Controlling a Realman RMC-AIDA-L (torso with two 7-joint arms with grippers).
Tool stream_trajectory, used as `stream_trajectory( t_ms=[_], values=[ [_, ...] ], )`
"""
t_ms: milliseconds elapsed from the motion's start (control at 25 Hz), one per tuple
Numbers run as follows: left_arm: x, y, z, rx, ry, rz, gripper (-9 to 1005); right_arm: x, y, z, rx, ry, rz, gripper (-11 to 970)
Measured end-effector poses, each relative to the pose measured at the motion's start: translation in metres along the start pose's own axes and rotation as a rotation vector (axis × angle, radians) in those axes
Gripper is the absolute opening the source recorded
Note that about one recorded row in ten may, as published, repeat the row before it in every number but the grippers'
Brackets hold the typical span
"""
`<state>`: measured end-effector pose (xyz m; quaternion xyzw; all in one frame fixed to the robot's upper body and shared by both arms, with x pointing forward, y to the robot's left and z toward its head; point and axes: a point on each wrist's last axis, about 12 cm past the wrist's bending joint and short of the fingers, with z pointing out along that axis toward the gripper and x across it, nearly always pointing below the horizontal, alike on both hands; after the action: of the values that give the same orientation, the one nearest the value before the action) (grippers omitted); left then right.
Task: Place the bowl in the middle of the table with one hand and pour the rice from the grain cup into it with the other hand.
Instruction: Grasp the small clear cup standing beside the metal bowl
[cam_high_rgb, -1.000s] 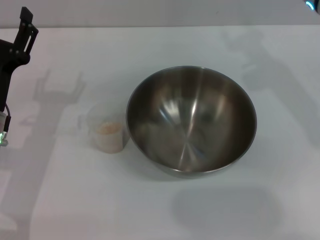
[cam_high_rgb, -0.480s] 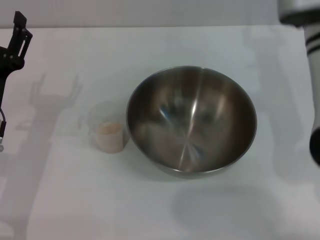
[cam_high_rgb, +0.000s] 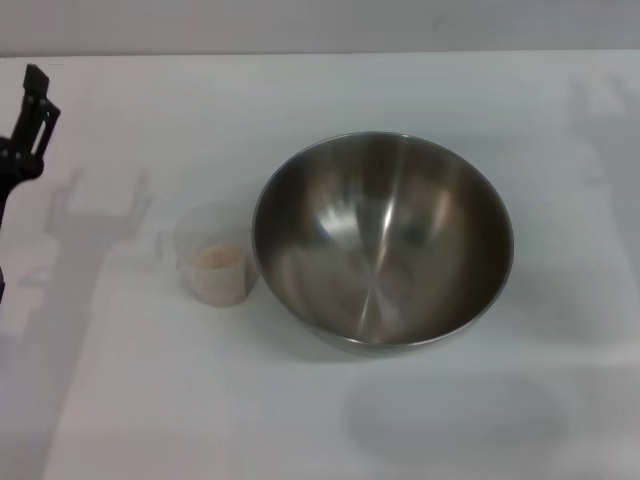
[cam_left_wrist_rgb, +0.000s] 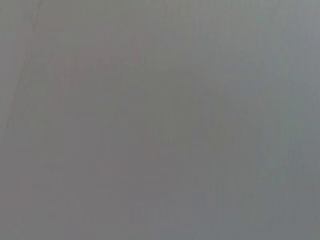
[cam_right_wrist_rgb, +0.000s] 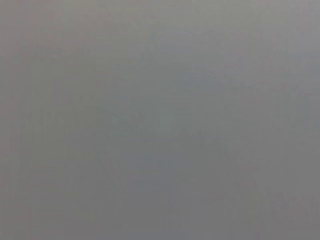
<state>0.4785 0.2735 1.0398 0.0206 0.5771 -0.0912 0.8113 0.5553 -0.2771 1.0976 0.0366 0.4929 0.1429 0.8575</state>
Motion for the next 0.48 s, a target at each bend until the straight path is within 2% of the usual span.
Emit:
stream_trajectory(
  t_ms=[160, 200, 240, 480],
  values=[
    [0.001, -0.002, -0.013, 0.023, 0.013, 0.007, 858, 0.002, -0.015, -0.016, 0.021, 0.048, -0.038, 552],
    [0.003, -0.006, -0.026, 0.047, 0.042, 0.007, 858, 0.002, -0.017, -0.02, 0.028, 0.059, -0.051, 552],
    [0.004, -0.006, -0.027, 0.049, 0.044, 0.007, 858, 0.003, -0.02, -0.023, 0.034, 0.07, -0.062, 552],
    [0.01, -0.012, -0.051, 0.122, 0.121, 0.019, 858, 0.004, -0.03, -0.026, 0.047, 0.105, -0.102, 552]
  ],
)
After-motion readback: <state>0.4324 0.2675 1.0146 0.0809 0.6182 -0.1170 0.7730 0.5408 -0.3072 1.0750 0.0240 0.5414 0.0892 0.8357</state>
